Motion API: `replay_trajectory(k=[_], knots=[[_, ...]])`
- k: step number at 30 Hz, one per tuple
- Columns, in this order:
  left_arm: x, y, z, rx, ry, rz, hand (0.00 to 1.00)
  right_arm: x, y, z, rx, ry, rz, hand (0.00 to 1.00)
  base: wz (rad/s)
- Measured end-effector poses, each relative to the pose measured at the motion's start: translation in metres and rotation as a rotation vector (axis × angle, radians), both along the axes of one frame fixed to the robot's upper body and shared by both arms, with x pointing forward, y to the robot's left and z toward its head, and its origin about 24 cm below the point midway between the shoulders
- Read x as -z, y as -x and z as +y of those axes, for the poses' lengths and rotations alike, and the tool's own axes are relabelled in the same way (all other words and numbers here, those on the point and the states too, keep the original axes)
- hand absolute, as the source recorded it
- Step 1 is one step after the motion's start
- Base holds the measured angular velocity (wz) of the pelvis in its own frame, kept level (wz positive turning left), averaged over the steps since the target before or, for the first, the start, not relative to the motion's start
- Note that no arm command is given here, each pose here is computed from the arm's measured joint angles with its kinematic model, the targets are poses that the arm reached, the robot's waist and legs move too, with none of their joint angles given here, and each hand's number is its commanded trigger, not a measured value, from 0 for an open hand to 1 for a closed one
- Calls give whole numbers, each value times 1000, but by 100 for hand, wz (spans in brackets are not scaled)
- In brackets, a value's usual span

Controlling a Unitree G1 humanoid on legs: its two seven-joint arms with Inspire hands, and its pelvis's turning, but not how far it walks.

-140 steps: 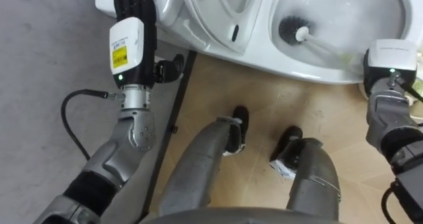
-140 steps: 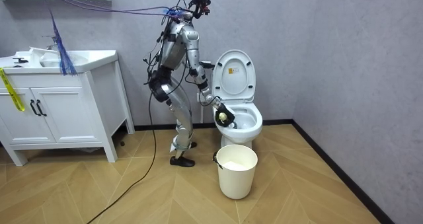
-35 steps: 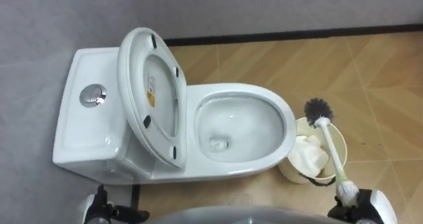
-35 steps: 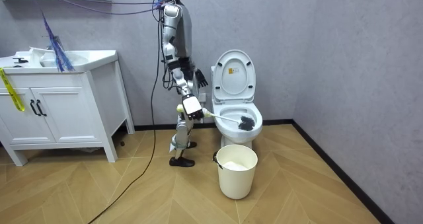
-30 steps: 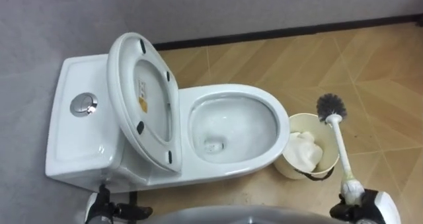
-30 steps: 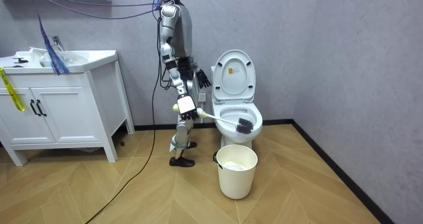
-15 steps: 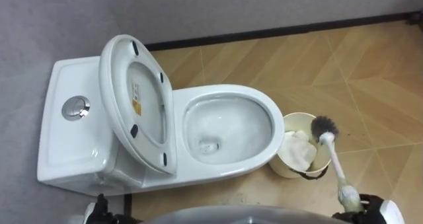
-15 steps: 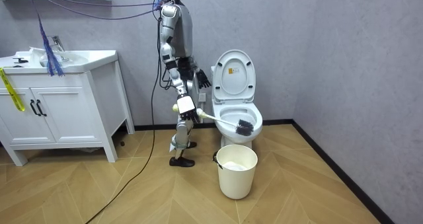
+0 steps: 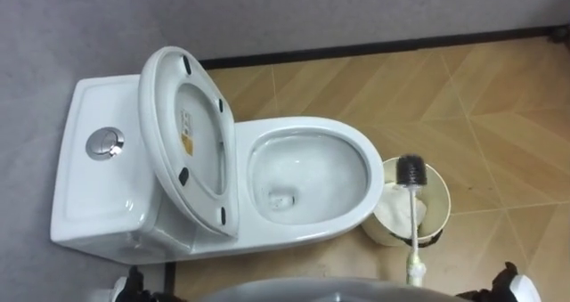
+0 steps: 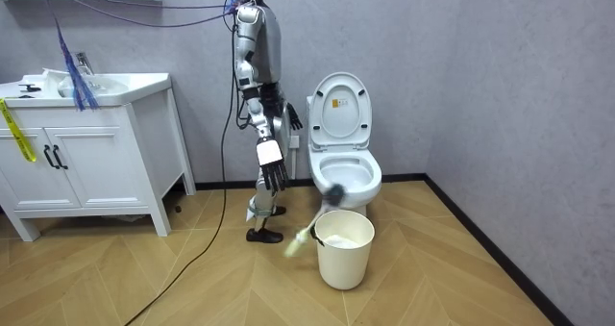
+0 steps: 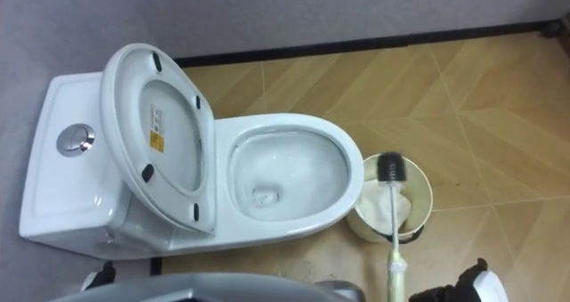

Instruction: Brush toilet

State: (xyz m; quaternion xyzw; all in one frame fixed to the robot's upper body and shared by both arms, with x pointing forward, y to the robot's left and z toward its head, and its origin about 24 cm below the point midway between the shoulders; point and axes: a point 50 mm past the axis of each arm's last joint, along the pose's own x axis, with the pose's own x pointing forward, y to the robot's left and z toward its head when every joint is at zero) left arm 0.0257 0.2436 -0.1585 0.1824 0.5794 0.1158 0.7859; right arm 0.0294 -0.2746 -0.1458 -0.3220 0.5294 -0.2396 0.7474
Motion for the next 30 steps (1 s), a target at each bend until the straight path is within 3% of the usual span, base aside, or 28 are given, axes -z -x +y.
replay_trajectory(k=[17, 30], knots=[[1, 3, 0, 11, 0, 28, 0, 6, 7, 4, 16, -101, 49, 0, 1], [2, 9, 2, 25, 0, 103, 0, 19, 34, 21, 18, -376, 278, 0, 2]])
